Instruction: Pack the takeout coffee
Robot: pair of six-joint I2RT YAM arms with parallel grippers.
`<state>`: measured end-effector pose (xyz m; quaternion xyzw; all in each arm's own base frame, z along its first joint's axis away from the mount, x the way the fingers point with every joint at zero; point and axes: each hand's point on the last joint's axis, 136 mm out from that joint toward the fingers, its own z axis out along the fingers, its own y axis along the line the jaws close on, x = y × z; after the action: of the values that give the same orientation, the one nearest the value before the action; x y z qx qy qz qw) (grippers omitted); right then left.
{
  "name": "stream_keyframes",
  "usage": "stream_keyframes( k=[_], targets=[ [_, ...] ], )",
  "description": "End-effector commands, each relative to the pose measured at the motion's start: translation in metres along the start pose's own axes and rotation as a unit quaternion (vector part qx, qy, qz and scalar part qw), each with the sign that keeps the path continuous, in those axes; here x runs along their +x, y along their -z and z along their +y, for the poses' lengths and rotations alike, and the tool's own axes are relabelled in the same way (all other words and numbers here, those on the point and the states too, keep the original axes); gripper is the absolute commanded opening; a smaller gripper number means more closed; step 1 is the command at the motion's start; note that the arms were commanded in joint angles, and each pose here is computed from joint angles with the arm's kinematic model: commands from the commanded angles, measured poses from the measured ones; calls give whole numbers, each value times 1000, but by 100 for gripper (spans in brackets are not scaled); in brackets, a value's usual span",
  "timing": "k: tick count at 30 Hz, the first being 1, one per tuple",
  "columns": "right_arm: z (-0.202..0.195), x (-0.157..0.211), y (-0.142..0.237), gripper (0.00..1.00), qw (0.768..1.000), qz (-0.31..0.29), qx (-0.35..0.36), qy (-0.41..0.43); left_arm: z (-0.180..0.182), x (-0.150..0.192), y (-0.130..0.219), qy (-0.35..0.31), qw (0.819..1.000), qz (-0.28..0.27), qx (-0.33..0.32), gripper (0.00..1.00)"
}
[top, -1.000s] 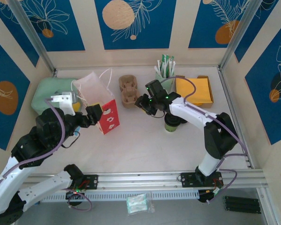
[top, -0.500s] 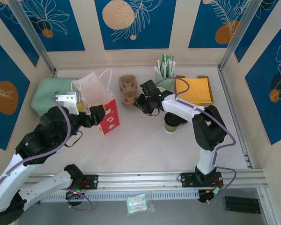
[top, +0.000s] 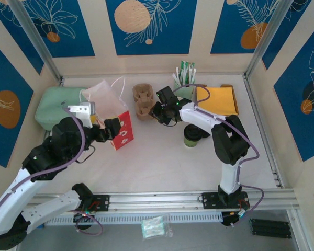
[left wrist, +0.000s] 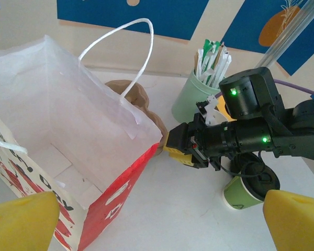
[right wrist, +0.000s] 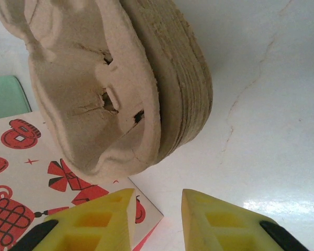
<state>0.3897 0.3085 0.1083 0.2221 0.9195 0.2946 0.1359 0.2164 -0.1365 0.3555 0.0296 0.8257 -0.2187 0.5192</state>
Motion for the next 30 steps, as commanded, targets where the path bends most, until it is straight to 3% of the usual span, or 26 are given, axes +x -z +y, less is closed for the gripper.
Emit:
stream_keyframes(
  k=[1, 18, 30],
  targets=[
    [8, -5, -2, 28, 1000, 4, -8, 2, -5, -3, -2, -6, 1000, -6, 11, 99],
    [12, -10, -1, 18, 1000, 12, -19, 7, -4, 3, -6, -3, 1000, 3, 9, 99],
    [14, -14, -7, 20, 1000, 14, -12, 11, -4, 6, -8, -2, 1000, 7, 11, 99]
  ],
)
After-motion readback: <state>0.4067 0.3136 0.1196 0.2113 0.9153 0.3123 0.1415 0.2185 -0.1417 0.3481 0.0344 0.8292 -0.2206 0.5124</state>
